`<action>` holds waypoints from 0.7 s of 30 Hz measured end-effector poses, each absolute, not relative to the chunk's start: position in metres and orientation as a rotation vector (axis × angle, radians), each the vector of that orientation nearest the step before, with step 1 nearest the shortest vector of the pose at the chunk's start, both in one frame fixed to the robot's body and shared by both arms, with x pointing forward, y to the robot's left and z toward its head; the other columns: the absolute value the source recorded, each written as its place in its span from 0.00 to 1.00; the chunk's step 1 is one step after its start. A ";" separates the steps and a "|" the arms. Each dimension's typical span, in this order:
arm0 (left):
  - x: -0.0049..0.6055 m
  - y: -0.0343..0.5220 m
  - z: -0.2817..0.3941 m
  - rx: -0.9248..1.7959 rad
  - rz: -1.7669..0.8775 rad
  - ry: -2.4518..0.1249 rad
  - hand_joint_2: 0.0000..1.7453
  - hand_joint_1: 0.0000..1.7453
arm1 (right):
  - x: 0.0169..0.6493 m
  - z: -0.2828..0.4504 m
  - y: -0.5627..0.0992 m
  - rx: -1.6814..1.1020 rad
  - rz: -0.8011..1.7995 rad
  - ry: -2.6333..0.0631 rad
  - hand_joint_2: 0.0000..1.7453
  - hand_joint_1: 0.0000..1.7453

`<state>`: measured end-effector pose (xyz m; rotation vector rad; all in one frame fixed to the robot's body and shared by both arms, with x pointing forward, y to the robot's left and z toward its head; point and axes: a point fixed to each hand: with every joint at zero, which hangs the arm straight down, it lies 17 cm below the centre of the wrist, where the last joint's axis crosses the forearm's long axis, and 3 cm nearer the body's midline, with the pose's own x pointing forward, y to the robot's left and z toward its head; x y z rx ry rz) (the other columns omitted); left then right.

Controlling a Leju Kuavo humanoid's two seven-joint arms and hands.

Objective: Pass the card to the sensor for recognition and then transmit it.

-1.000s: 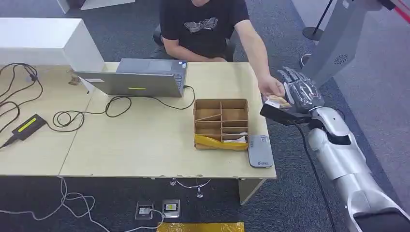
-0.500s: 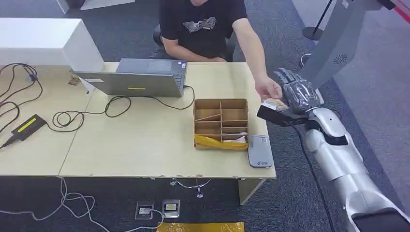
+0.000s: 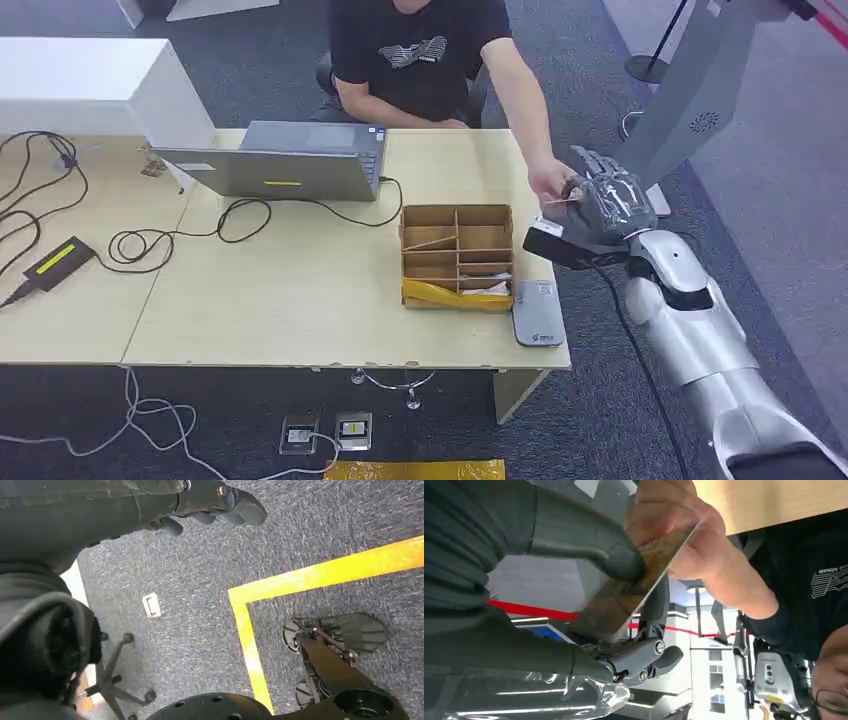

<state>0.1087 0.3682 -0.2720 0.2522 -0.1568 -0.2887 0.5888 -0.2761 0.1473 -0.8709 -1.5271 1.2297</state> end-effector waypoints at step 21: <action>0.109 0.372 -0.272 0.257 -0.290 -0.156 0.00 0.00 | 0.587 0.152 -0.277 -0.883 1.245 -1.541 1.00 1.00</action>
